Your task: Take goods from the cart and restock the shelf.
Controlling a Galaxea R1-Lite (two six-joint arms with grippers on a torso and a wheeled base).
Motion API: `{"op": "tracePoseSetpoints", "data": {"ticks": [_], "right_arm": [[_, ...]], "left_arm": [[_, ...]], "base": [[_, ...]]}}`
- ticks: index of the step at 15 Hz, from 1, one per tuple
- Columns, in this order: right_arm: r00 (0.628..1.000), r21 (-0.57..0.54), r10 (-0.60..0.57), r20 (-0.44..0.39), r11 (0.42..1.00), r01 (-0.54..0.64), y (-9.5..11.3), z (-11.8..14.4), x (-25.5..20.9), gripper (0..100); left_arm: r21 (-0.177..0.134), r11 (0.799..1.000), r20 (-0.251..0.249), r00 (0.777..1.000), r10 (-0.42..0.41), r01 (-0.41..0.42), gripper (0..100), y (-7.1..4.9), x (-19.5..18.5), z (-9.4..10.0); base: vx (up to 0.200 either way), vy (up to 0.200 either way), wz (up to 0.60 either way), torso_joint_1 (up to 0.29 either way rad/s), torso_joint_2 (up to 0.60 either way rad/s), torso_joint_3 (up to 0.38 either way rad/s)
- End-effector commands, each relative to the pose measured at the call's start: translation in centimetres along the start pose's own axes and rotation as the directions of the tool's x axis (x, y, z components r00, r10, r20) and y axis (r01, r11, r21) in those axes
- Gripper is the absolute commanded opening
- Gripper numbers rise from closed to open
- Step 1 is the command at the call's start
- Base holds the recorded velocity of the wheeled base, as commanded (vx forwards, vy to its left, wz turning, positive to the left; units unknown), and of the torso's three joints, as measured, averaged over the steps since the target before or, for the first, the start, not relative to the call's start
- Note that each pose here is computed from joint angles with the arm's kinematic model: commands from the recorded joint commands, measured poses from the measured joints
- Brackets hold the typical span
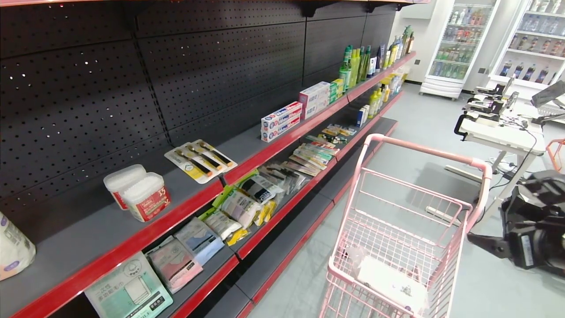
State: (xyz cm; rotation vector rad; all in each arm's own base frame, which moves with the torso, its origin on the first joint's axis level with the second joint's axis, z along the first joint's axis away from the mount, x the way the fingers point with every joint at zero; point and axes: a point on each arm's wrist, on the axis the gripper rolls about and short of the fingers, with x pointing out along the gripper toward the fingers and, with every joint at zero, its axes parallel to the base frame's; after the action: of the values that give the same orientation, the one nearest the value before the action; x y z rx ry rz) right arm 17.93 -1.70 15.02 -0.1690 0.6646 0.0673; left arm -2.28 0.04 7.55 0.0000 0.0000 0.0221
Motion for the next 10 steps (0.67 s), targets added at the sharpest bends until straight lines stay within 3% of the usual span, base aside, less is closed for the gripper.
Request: {"op": "tracePoseSetpoints", "data": {"ticks": [1,4,5,10], "right_arm": [[0.968,-0.128,0.090,-0.232,0.984,-0.123,-0.4,-4.5,9.7,100],[0.962,-0.184,0.120,-0.245,0.969,-0.167,0.0,-6.1,11.7,100],[0.941,-0.270,0.179,-0.285,0.927,-0.259,0.8,-7.1,11.9,100],[0.910,-0.338,0.246,-0.334,0.870,-0.359,3.5,-7.5,13.7,100]], "left_arm": [[0.000,1.000,-0.002,1.000,0.001,-0.001,100,0.0,0.0,0.0],[0.000,1.000,0.000,1.000,0.001,-0.001,100,0.0,0.0,0.0],[0.000,1.000,0.000,1.000,0.001,-0.001,100,0.0,0.0,0.0],[0.000,1.000,0.000,1.000,0.001,-0.001,100,0.0,0.0,0.0]], "base": [[0.000,0.000,0.00,0.000,0.00,0.000],[0.000,0.000,0.00,0.000,0.00,0.000],[0.000,0.000,0.00,0.000,0.00,0.000],[0.000,0.000,0.00,0.000,0.00,0.000]]}}
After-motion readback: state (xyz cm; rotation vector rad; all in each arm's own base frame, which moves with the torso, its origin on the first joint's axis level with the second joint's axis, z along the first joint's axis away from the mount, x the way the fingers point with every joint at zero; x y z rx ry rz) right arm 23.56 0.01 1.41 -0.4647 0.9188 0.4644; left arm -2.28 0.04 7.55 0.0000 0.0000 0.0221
